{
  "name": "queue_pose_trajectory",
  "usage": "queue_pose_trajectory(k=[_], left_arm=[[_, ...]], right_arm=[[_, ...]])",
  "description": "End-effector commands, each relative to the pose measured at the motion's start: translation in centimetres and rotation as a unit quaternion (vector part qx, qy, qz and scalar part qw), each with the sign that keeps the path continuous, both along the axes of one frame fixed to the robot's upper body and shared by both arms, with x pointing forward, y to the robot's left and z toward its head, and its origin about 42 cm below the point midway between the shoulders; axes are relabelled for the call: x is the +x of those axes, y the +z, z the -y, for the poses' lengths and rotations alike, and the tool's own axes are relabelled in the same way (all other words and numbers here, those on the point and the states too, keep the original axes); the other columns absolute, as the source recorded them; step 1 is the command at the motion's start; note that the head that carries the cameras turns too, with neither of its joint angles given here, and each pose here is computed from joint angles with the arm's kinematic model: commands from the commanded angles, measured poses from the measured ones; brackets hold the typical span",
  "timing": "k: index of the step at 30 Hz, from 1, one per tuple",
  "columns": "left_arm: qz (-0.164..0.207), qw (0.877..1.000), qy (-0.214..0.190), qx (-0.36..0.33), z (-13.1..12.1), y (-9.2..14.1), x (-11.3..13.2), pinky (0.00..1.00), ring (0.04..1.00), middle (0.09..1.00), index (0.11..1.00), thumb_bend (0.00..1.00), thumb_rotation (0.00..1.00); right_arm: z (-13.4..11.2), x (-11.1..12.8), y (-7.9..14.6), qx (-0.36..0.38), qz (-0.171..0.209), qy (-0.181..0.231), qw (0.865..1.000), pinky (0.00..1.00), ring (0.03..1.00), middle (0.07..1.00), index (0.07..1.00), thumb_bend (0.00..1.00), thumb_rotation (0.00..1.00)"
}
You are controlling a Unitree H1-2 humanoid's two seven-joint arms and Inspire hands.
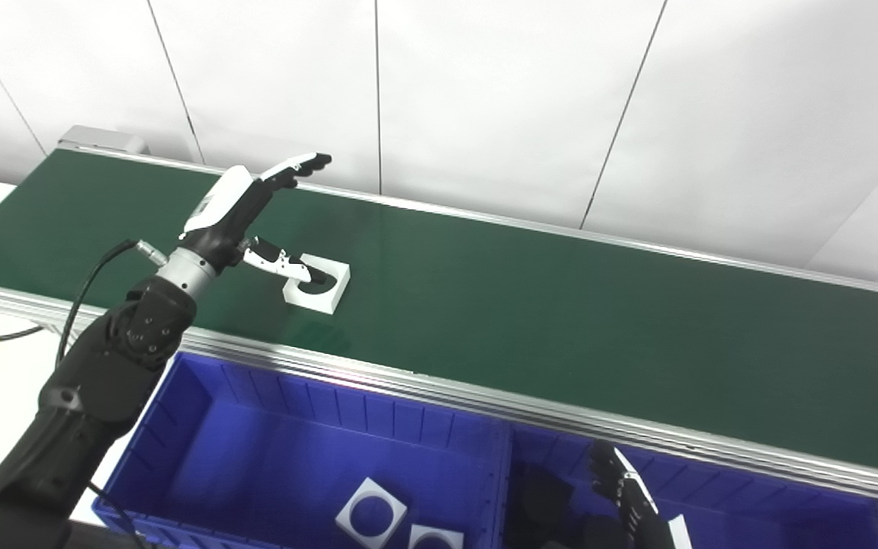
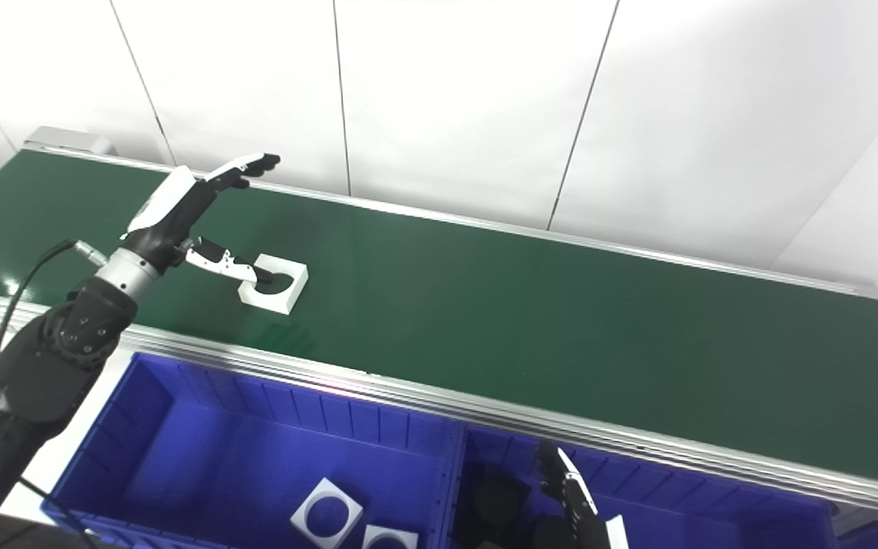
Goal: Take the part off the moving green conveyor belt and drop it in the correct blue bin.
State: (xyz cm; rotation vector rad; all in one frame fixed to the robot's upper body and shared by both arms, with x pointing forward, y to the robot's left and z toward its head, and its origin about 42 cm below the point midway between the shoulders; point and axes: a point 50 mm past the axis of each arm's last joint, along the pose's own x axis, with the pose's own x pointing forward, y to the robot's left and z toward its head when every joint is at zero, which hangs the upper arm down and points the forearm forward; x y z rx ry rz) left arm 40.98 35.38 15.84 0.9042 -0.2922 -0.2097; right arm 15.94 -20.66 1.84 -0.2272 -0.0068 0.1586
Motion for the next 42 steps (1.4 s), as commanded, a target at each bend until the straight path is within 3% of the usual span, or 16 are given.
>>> queue_pose_trajectory(k=[1, 4, 6, 8, 13, 23, 27, 31, 33, 37, 40, 42], left_arm=[[0.027, 0.999, -0.004, 0.026, -0.4, 2.7, 2.0, 0.8, 0.871, 0.895, 0.894, 0.89, 0.19], [0.005, 0.999, 0.0, 0.051, 0.2, 2.1, 3.1, 0.8, 0.872, 0.901, 0.895, 0.89, 0.17], [-0.007, 0.998, 0.001, 0.056, 0.6, 1.7, 3.7, 0.65, 0.779, 0.906, 0.889, 0.92, 0.14], [-0.016, 0.998, -0.004, 0.058, 0.9, 1.3, 4.3, 0.62, 0.771, 0.905, 0.887, 0.93, 0.12], [-0.038, 0.994, -0.021, 0.098, 2.2, 0.5, 5.4, 0.87, 0.915, 0.912, 0.904, 0.95, 0.15], [-0.088, 0.985, -0.053, 0.14, 4.2, -1.1, 6.2, 0.94, 0.936, 0.925, 0.914, 0.98, 0.15], [-0.108, 0.982, -0.056, 0.147, 4.8, -1.8, 6.2, 0.91, 0.944, 0.931, 0.919, 0.98, 0.14], [-0.121, 0.979, -0.061, 0.15, 5.1, -2.3, 6.2, 0.9, 0.935, 0.925, 0.908, 0.95, 0.08], [-0.125, 0.979, -0.061, 0.152, 5.2, -2.5, 6.2, 0.88, 0.922, 0.911, 0.892, 0.92, 0.02], [-0.142, 0.976, -0.059, 0.156, 5.5, -2.9, 6.2, 0.82, 0.876, 0.875, 0.853, 0.83, 0.0], [-0.136, 0.976, -0.06, 0.161, 5.6, -3.1, 6.0, 0.71, 0.786, 0.812, 0.788, 0.73, 0.0], [-0.127, 0.976, -0.062, 0.167, 5.7, -3.3, 5.9, 0.59, 0.666, 0.704, 0.697, 0.64, 0.0]], right_arm=[[-0.1, 0.2, 1.0, 0.012, 0.038, 0.006, 0.999, 0.83, 0.879, 0.885, 0.896, 0.86, 0.35], [-0.1, 0.3, 1.0, 0.013, 0.037, 0.005, 0.999, 0.84, 0.879, 0.884, 0.896, 0.86, 0.36], [0.0, 0.3, 1.0, 0.015, 0.036, 0.005, 0.999, 0.84, 0.881, 0.888, 0.899, 0.86, 0.37], [0.0, 0.4, 1.0, 0.016, 0.036, 0.005, 0.999, 0.85, 0.882, 0.888, 0.9, 0.86, 0.37], [0.2, 0.3, 1.0, 0.013, 0.037, 0.004, 0.999, 0.84, 0.883, 0.892, 0.903, 0.86, 0.37], [0.3, 0.1, 0.9, 0.012, 0.034, 0.001, 0.999, 0.86, 0.885, 0.898, 0.907, 0.86, 0.38], [0.4, -0.1, 0.9, 0.013, 0.033, 0.0, 0.999, 0.87, 0.886, 0.897, 0.907, 0.86, 0.38], [0.4, -0.1, 0.9, 0.013, 0.033, -0.001, 0.999, 0.86, 0.884, 0.897, 0.909, 0.85, 0.37], [0.4, -0.1, 1.0, 0.014, 0.033, 0.001, 0.999, 0.87, 0.887, 0.899, 0.911, 0.84, 0.38], [0.5, -0.1, 1.0, 0.011, 0.035, -0.001, 0.999, 0.88, 0.889, 0.898, 0.912, 0.85, 0.39], [0.5, -0.1, 1.0, 0.014, 0.034, -0.002, 0.999, 0.88, 0.891, 0.899, 0.912, 0.85, 0.39], [0.5, -0.1, 1.0, 0.015, 0.034, -0.002, 0.999, 0.88, 0.89, 0.899, 0.913, 0.85, 0.39]])
